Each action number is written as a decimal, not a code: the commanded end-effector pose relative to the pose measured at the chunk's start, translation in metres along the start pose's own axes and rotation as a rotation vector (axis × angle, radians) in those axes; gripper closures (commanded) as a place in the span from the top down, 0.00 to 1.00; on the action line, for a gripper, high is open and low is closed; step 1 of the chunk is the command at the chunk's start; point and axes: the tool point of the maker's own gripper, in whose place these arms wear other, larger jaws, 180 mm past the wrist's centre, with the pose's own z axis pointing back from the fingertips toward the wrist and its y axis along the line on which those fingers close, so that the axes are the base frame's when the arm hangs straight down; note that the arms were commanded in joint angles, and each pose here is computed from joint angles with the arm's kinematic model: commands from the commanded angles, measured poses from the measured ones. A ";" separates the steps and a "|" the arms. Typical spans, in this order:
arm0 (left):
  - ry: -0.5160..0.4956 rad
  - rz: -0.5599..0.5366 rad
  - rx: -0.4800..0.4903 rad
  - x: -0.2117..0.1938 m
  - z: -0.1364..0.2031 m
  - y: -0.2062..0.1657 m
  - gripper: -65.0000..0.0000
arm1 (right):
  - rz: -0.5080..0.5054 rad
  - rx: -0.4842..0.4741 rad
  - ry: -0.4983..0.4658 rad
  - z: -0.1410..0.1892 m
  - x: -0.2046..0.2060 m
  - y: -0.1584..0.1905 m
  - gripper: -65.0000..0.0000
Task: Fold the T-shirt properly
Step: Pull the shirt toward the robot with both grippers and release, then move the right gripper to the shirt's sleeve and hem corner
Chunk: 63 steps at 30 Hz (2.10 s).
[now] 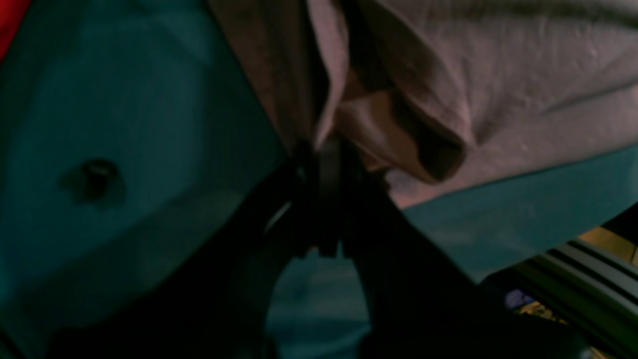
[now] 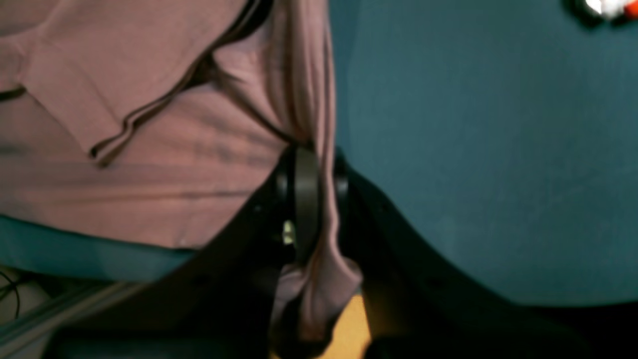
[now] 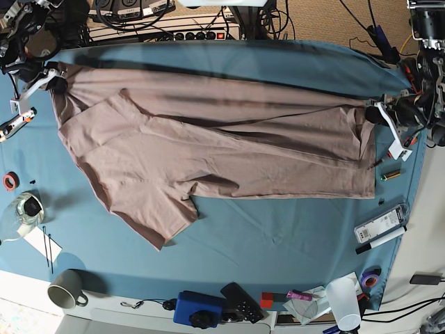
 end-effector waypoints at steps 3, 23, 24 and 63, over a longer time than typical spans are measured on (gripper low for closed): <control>0.153 -0.012 0.071 -0.039 0.006 0.014 0.00 | 0.029 -0.034 -0.006 0.010 0.004 -0.008 0.00; 0.092 0.021 0.091 -0.064 0.030 0.013 0.00 | 0.050 -0.037 0.023 0.012 -0.007 -0.010 0.00; 0.088 0.026 0.081 -0.064 0.029 0.011 0.00 | 0.050 -0.037 0.023 0.012 -0.007 -0.010 0.00; -0.163 -0.219 0.414 0.030 0.074 0.022 0.40 | 0.139 0.054 -0.342 0.042 0.122 0.009 0.23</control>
